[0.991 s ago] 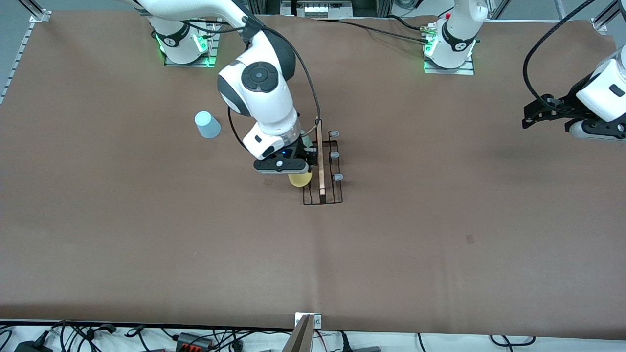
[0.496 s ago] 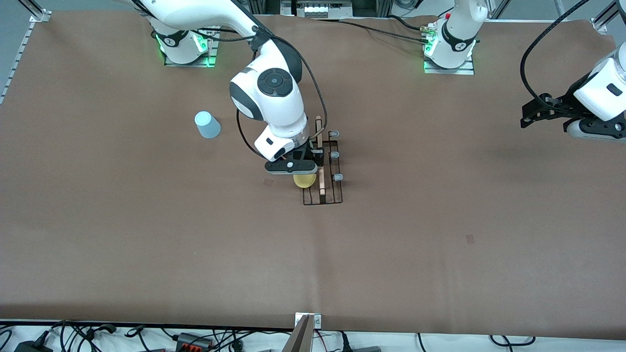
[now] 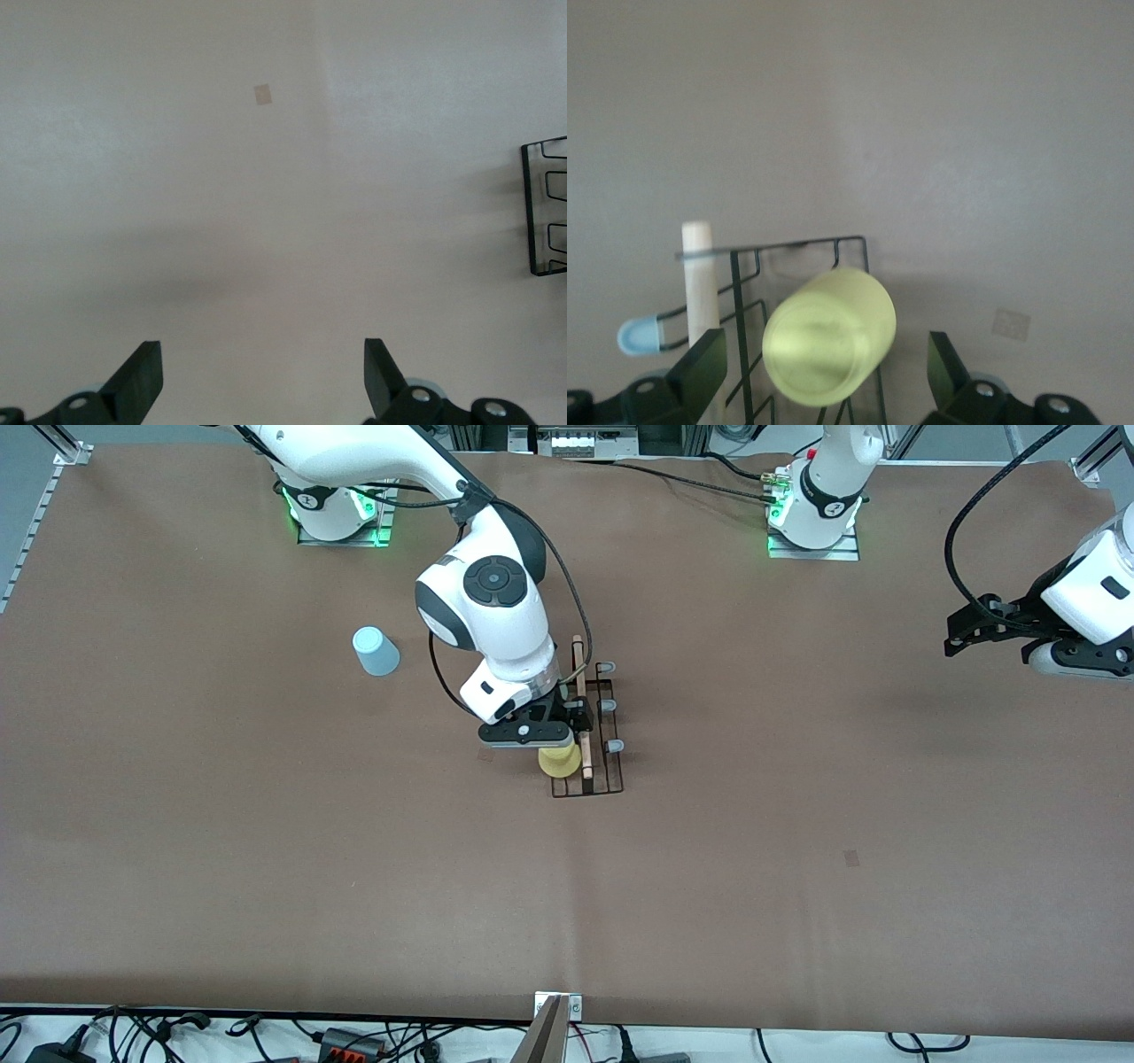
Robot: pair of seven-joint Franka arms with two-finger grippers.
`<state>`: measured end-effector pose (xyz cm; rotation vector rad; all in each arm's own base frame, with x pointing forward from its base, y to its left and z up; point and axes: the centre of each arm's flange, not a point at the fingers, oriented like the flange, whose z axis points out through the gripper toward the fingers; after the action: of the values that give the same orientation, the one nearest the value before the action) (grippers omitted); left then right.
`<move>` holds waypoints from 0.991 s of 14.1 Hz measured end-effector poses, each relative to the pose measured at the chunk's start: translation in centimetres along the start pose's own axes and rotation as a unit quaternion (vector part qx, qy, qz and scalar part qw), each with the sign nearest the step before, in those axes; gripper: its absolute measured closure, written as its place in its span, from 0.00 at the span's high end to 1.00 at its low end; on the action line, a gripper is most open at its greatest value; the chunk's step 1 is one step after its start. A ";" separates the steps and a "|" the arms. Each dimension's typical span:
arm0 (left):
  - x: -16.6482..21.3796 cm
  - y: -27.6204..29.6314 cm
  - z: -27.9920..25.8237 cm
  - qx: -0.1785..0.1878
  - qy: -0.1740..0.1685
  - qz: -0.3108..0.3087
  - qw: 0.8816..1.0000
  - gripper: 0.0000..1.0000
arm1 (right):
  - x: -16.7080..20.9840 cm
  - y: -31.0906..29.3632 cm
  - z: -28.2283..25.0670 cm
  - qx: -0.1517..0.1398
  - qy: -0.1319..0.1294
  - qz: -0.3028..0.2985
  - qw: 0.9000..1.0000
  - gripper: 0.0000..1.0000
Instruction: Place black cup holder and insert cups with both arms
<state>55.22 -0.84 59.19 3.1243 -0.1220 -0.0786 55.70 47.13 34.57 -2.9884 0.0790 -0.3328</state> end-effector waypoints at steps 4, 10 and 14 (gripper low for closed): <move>0.0 -0.1 0.0 0.000 -0.001 -0.001 1.000 1.00 | 5.6 6.5 -5.9 -0.037 0.013 0.013 0.999 1.00; -0.1 0.0 -0.3 0.000 0.000 -0.001 1.000 1.00 | 11.3 23.2 -19.8 -0.102 -0.042 -0.007 0.994 1.00; -0.5 0.0 -1.4 0.000 -0.006 0.000 1.000 1.00 | 12.6 36.4 -26.7 -0.127 -0.071 0.010 0.989 1.00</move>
<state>54.78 -0.82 60.61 3.1235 -0.1206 -0.0961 60.66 6.84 58.07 -3.2498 0.1475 -0.1150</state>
